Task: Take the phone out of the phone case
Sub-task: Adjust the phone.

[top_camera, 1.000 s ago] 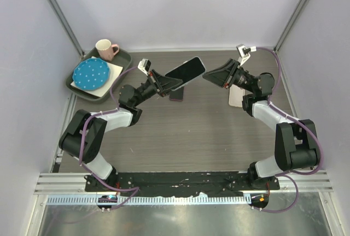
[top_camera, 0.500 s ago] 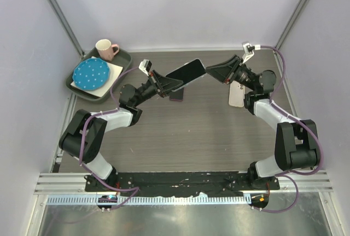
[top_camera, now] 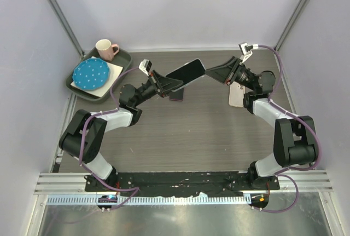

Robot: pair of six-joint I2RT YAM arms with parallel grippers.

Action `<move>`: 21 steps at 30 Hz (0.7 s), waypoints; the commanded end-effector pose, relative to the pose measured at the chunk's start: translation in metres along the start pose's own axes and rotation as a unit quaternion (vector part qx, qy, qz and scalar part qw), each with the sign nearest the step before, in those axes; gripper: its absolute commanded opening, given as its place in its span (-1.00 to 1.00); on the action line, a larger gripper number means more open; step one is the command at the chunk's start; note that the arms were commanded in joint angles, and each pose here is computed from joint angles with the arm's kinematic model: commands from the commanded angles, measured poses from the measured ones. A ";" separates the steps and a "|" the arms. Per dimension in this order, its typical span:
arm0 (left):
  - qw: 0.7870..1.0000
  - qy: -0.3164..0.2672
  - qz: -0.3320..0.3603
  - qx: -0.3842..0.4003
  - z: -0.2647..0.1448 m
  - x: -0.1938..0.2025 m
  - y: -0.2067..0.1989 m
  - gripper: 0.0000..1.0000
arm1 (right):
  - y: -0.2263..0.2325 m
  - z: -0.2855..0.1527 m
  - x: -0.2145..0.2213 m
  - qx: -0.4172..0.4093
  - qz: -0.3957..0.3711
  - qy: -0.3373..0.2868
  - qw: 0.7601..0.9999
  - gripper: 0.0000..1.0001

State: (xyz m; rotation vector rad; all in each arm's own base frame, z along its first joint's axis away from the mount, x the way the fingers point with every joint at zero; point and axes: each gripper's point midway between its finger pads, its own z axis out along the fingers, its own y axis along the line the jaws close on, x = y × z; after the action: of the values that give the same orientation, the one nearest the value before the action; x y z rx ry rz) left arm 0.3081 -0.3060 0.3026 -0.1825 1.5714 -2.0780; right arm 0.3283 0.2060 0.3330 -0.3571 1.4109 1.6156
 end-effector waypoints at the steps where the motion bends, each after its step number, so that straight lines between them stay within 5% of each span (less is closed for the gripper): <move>1: 0.986 -0.002 0.104 0.134 -0.003 0.003 -0.074 -1.00 | 0.038 0.001 -0.006 -0.067 -0.098 -0.001 0.993 -0.13; 11: 0.985 -0.002 0.110 0.135 -0.003 0.003 -0.075 -1.00 | 0.046 0.000 -0.006 -0.081 -0.097 -0.001 0.992 -0.41; 21: 0.990 -0.007 0.109 0.085 0.000 0.000 -0.037 -1.00 | 0.152 0.017 0.029 -0.234 -0.182 0.077 0.952 -0.98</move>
State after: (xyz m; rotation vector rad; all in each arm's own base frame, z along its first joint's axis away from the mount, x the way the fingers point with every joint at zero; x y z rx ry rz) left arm 0.3035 -0.3014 0.3092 -0.0726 1.5137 -2.0476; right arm 0.3170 0.2179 0.3453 -0.3335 1.4503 1.7295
